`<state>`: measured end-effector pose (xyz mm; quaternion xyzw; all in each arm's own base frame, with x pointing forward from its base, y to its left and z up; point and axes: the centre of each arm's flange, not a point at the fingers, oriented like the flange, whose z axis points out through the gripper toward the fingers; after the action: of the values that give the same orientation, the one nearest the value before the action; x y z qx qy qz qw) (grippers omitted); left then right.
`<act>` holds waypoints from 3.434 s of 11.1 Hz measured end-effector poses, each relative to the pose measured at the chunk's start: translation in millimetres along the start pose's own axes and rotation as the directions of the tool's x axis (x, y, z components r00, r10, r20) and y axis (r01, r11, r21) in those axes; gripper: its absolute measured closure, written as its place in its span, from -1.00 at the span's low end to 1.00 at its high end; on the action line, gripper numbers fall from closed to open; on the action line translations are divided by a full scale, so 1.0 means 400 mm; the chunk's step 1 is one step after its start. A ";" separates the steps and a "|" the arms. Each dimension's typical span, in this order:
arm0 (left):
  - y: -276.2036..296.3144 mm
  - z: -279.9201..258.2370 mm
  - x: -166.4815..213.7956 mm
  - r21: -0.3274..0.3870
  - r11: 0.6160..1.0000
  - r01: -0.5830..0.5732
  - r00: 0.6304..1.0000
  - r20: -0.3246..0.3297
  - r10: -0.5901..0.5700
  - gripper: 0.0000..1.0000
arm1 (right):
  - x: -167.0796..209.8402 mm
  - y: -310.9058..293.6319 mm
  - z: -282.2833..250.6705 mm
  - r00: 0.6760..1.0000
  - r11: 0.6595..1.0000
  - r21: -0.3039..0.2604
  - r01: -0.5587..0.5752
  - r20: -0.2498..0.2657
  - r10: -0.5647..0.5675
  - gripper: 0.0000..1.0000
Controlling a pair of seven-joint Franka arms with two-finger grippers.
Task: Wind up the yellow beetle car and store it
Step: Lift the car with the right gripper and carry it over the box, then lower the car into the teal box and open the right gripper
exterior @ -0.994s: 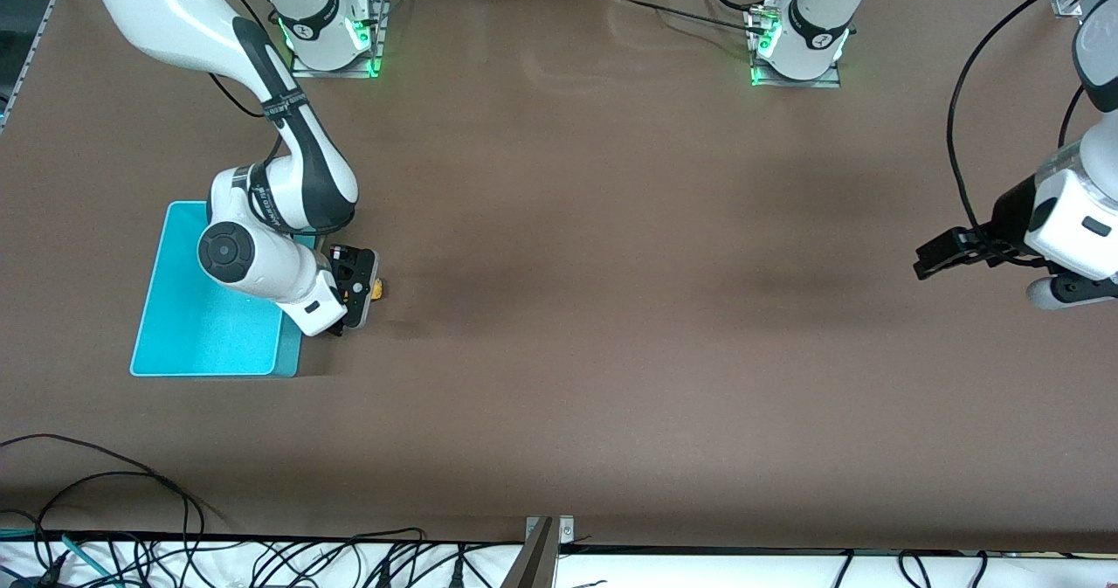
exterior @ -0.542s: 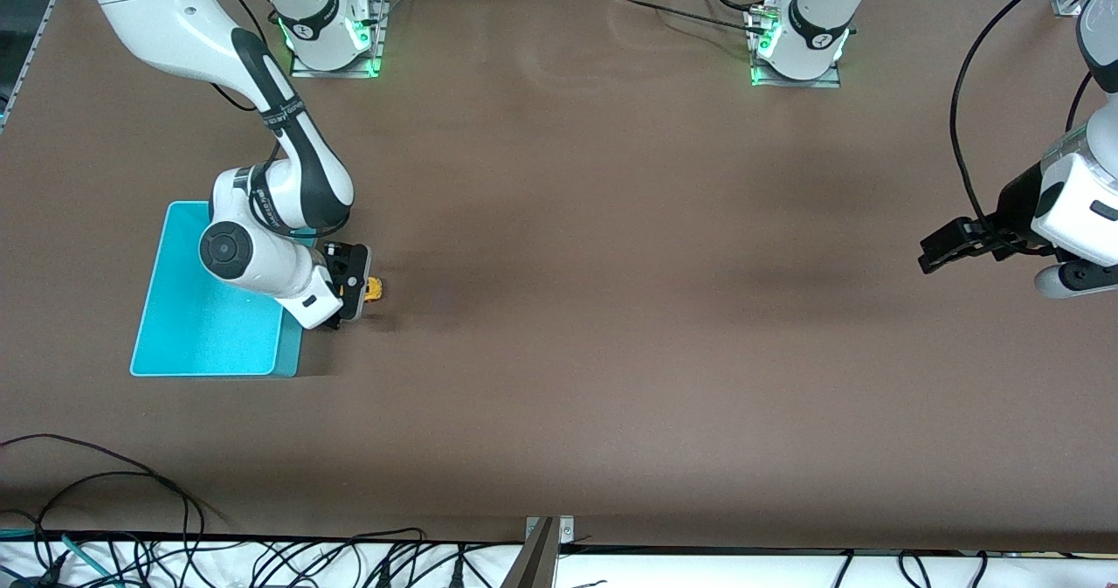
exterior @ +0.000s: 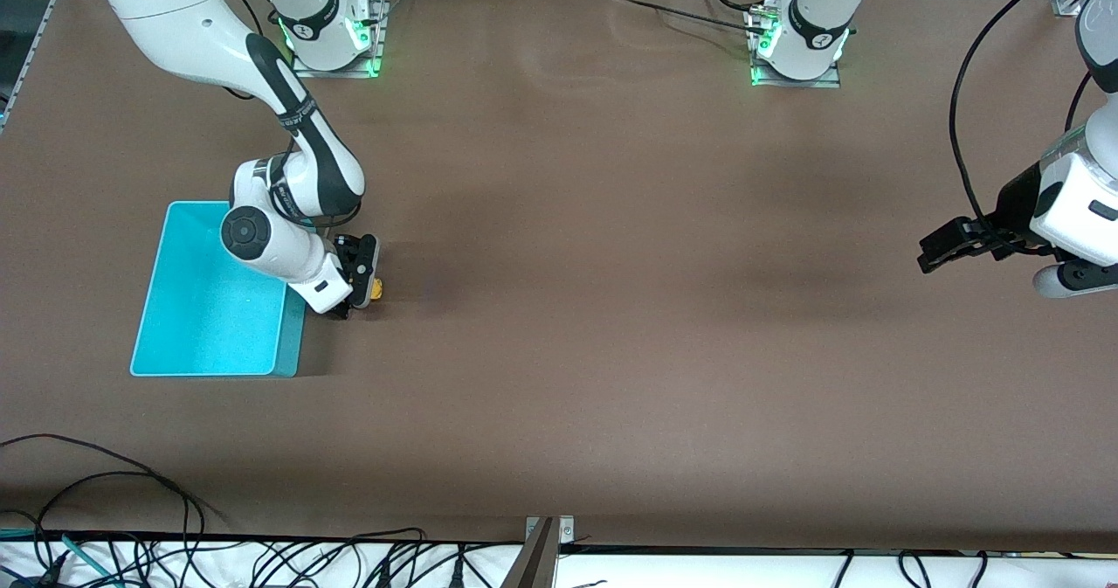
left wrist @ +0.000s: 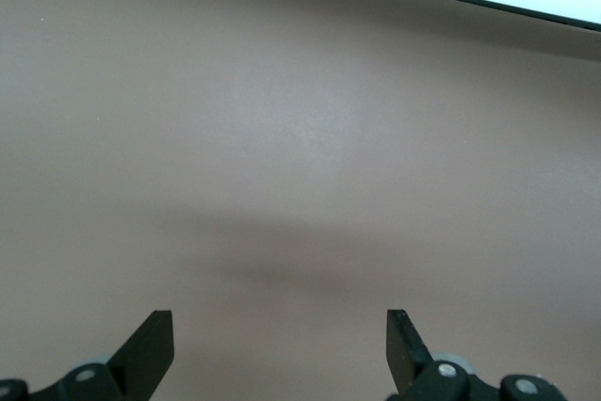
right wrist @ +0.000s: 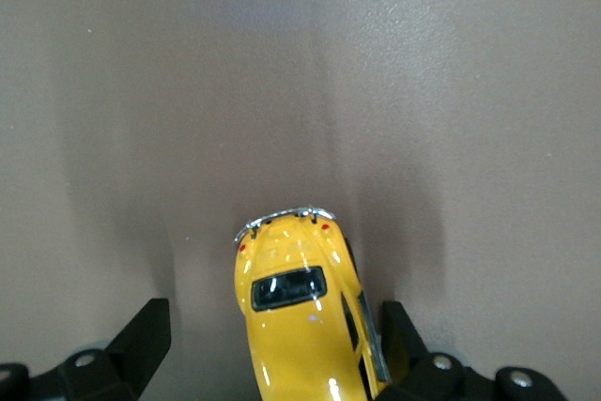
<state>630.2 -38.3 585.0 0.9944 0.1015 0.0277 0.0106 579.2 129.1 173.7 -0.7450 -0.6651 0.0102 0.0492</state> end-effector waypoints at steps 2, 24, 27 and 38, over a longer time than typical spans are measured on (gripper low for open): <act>-0.001 0.000 0.000 0.000 1.000 0.001 1.000 0.000 -0.001 -1.00 | 0.000 0.002 -0.005 1.000 1.000 -0.007 0.003 -0.002 -0.003 -1.00; -0.009 0.000 0.002 0.002 1.000 0.006 1.000 0.001 -0.006 -1.00 | -0.016 -0.042 -0.360 0.999 0.999 0.027 0.032 0.010 -0.033 0.00; -0.008 0.000 0.002 0.002 1.000 0.006 1.000 0.001 -0.006 -1.00 | -0.179 -0.009 -0.371 0.994 0.992 0.046 0.113 -0.001 -0.113 0.00; -0.008 0.000 0.002 0.002 1.000 0.006 1.000 0.001 -0.006 -1.00 | -0.593 0.015 -0.149 0.967 0.938 0.240 0.251 -0.101 -0.233 0.00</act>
<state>630.2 -35.0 584.8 0.9941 0.1043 0.0269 0.0097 562.7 -110.3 220.5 -0.6453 -0.7428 0.0617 0.1676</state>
